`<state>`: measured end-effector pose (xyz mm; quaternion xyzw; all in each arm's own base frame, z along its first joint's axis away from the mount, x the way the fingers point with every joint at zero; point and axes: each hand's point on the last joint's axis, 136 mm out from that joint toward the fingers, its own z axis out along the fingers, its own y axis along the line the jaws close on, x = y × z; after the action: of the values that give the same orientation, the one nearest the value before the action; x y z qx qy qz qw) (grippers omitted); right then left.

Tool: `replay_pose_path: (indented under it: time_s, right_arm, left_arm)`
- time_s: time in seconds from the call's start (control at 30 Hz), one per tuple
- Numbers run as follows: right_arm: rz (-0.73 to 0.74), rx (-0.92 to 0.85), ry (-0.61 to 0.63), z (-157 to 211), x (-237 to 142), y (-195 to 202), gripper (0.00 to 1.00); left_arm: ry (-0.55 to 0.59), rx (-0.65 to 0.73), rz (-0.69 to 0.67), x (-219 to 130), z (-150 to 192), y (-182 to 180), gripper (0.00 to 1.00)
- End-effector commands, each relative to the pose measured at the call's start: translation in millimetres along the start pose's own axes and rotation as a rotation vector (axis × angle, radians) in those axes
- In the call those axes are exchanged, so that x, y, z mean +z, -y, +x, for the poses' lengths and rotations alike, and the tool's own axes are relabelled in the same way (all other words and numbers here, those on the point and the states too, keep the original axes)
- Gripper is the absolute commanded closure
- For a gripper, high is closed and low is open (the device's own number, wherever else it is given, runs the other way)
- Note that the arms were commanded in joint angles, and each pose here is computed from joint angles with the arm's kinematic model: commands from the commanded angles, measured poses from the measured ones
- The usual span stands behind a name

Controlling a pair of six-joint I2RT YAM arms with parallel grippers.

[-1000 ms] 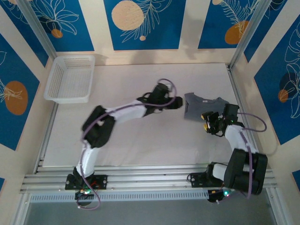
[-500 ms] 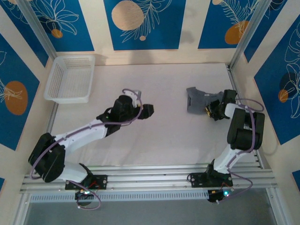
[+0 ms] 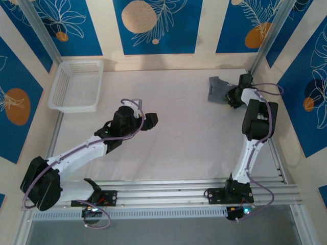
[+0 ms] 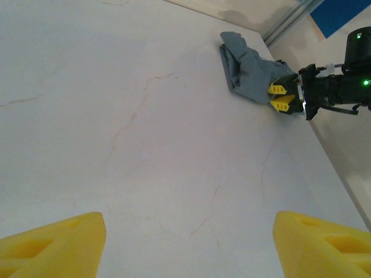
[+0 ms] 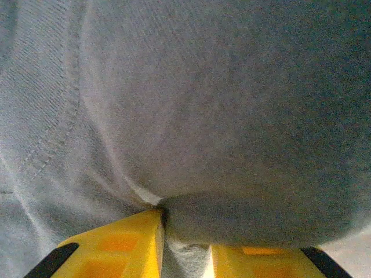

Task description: Fold the inside-out t-shirt

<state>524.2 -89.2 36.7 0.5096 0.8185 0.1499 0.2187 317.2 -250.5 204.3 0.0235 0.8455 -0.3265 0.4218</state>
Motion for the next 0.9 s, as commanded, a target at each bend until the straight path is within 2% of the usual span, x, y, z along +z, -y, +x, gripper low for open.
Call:
replay_pose_path:
  time_s: [0.0, 0.17, 0.3, 0.47, 0.57, 0.6, 0.67, 0.8, 0.87]
  right_arm:
    - [0.118, -0.006, 0.015, -9, 8, 9, 0.68]
    - [0.133, -0.075, 0.066, -37, 15, -23, 0.66]
    - [0.133, -0.08, 0.06, -53, 24, -39, 0.65]
    - [0.108, -0.141, 0.079, -70, 26, -61, 0.63]
    - [0.107, -0.188, 0.072, -66, 6, -70, 0.61]
    - [0.097, -0.21, 0.059, -62, -1, -71, 0.61]
    - [0.083, -0.266, 0.011, -51, -23, -79, 0.59]
    - [0.041, -0.531, 0.005, -23, -80, -108, 0.55]
    - [-0.016, -0.675, -0.063, 1, -101, -120, 0.53]
  left_arm:
    - [0.008, 0.02, -0.03, 1, -5, -10, 0.24]
    - [-0.004, 0.011, -0.046, 8, -3, -21, 0.24]
    - [-0.005, 0.002, -0.06, 12, -3, -28, 0.23]
    - [0.028, 0.062, -0.067, 9, -11, -28, 0.15]
    - [0.093, 0.114, -0.107, -6, -23, -33, 0.03]
    - [0.123, 0.126, -0.13, -13, -28, -36, 0.01]
    - [0.183, 0.167, -0.175, -28, -38, -43, 0.01]
    - [0.336, 0.214, -0.316, -68, -52, -68, 0.01]
    - [0.383, 0.26, -0.415, -88, -55, -84, 0.01]
